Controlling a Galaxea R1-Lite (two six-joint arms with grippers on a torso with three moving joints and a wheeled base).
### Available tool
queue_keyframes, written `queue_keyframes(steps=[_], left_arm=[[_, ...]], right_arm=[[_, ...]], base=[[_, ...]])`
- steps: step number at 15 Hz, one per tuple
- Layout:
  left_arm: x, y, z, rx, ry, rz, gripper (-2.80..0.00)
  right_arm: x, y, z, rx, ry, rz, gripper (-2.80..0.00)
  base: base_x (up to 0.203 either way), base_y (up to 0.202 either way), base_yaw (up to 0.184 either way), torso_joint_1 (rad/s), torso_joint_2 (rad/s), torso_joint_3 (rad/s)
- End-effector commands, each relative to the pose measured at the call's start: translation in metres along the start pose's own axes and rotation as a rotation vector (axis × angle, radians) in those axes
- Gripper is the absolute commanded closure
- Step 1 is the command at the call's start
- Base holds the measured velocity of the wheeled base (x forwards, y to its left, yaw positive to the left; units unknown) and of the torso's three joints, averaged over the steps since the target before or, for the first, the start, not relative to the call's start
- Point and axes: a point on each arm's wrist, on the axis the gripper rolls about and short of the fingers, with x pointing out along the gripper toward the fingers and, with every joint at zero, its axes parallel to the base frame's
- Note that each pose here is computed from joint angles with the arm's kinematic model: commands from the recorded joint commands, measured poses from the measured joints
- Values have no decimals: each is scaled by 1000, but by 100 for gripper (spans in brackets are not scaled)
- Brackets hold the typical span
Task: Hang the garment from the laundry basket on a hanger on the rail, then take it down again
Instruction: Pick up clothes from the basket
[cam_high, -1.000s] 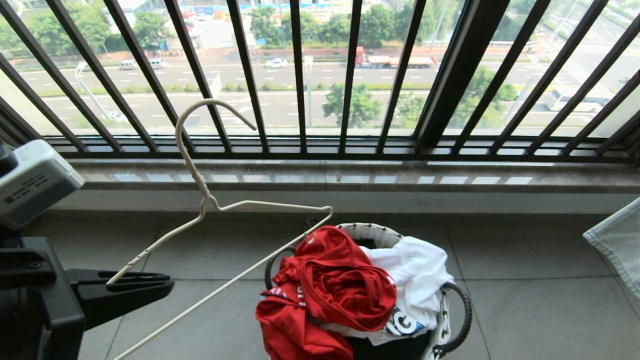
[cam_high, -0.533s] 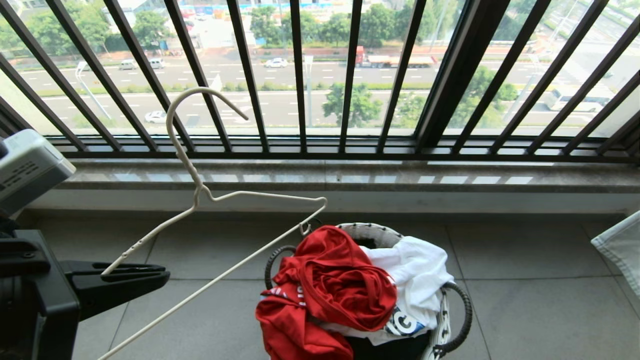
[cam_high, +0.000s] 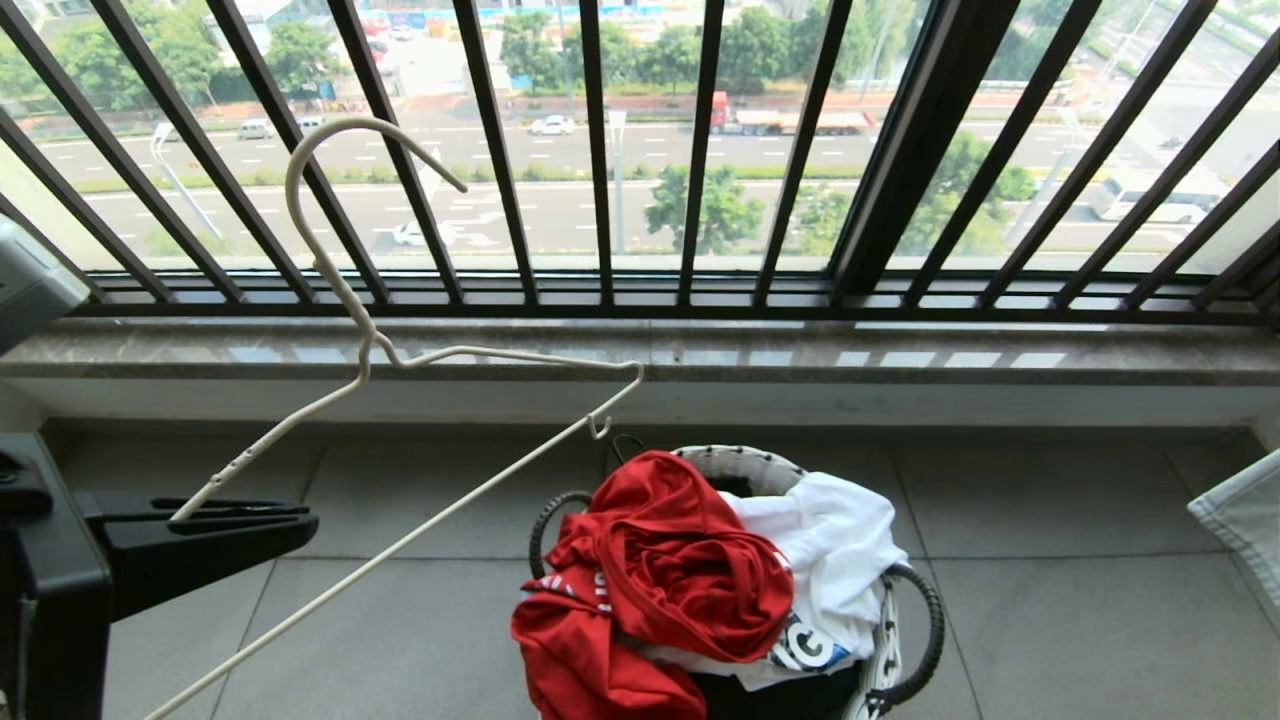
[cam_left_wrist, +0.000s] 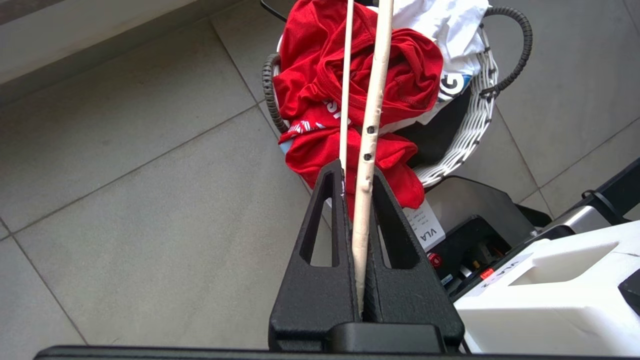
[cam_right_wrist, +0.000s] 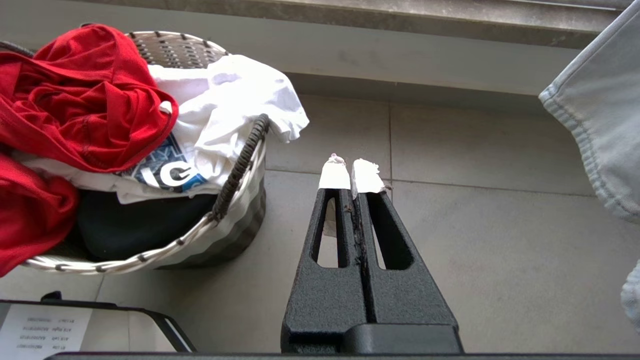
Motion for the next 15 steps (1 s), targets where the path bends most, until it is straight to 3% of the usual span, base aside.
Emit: queue_keyframes(steps=[1, 5, 9, 12, 15], left_arm=[[-5, 0, 3, -7, -21, 3, 0], [-6, 0, 2, -5, -22, 3, 0], [-6, 0, 3, -4, -23, 4, 0], [-9, 1, 4, -5, -35, 7, 0], [-11, 1, 6, -7, -49, 9, 0]], right_arm=[[2, -1, 25, 1, 7, 1, 0], [31, -4, 73, 18, 132, 35, 0], [86, -3, 101, 77, 332, 155, 0], [143, 3, 97, 153, 549, 261, 0], [205, 26, 76, 227, 775, 367, 0]], base=[[0, 0, 0, 0, 0, 0], [0, 0, 0, 0, 0, 0], [0, 0, 0, 0, 0, 0], [0, 0, 0, 0, 0, 0], [0, 0, 0, 0, 0, 0]])
